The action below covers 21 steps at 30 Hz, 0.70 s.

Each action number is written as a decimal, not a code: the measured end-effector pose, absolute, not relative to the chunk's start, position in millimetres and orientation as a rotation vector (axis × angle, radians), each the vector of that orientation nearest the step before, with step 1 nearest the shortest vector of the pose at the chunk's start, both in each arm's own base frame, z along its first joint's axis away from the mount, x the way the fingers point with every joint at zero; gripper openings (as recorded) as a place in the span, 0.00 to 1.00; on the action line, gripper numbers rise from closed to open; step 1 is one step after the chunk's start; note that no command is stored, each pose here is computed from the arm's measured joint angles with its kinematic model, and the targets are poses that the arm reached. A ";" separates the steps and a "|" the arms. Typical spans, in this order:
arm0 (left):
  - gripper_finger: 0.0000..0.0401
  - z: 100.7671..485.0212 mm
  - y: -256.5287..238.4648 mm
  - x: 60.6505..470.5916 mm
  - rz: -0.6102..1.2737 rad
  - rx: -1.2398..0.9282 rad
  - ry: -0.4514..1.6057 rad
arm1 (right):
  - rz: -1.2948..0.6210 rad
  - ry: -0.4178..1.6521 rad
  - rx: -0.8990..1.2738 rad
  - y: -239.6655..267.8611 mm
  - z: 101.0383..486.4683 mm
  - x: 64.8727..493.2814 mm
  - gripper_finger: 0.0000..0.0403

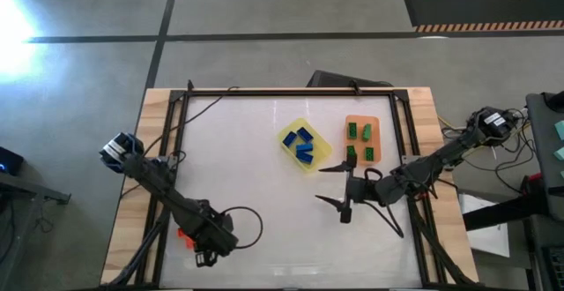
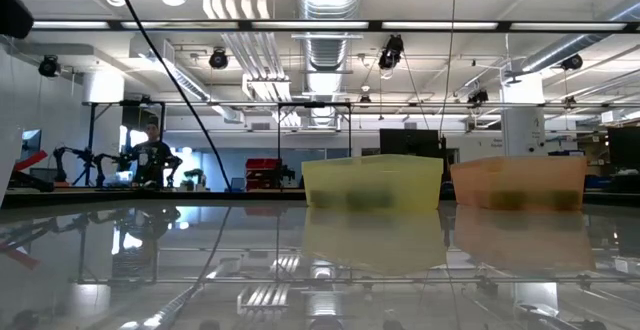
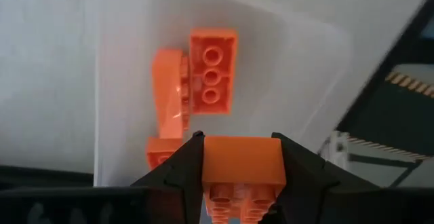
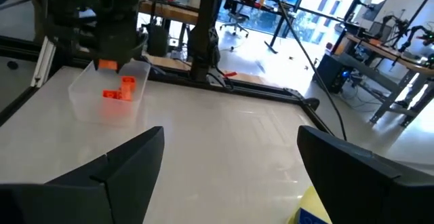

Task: Sort & place blocks by color
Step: Put the orange game piece into the transparent bin, then return to Home Position

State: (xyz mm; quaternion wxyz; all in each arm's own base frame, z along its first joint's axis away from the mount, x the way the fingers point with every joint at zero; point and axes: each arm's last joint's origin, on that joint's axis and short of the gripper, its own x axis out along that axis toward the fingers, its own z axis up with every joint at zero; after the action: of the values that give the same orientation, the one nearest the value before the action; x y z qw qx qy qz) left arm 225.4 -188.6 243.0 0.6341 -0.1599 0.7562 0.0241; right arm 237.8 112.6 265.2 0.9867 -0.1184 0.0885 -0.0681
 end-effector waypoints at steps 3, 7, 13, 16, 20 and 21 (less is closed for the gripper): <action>0.31 234.2 -189.2 220.2 0.081 -0.352 1.754 | -0.137 0.174 -0.235 112.6 265.7 237.8 0.81; 0.31 224.1 -188.9 216.6 0.107 -0.343 1.776 | -0.138 0.175 -0.224 112.5 265.4 237.7 0.81; 0.57 220.3 -191.4 215.7 0.110 -0.328 1.788 | -0.139 0.183 -0.211 112.5 264.4 237.5 0.81; 0.63 220.3 -191.9 215.4 0.109 -0.326 1.787 | -0.139 0.209 -0.209 112.2 261.6 236.8 0.81; 0.64 220.5 -192.0 215.4 0.109 -0.327 1.787 | -0.142 0.244 -0.188 111.7 257.6 235.9 0.81; 0.64 221.5 -192.3 215.6 0.107 -0.328 1.786 | -0.144 0.252 -0.180 111.6 256.6 235.6 0.81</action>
State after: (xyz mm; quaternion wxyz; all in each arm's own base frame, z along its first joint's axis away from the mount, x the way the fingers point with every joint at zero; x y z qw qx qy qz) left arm 215.6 -192.3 221.5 0.6142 -0.1424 0.7748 0.0463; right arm 235.6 111.6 256.6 0.9855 -0.0894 0.1254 -0.0716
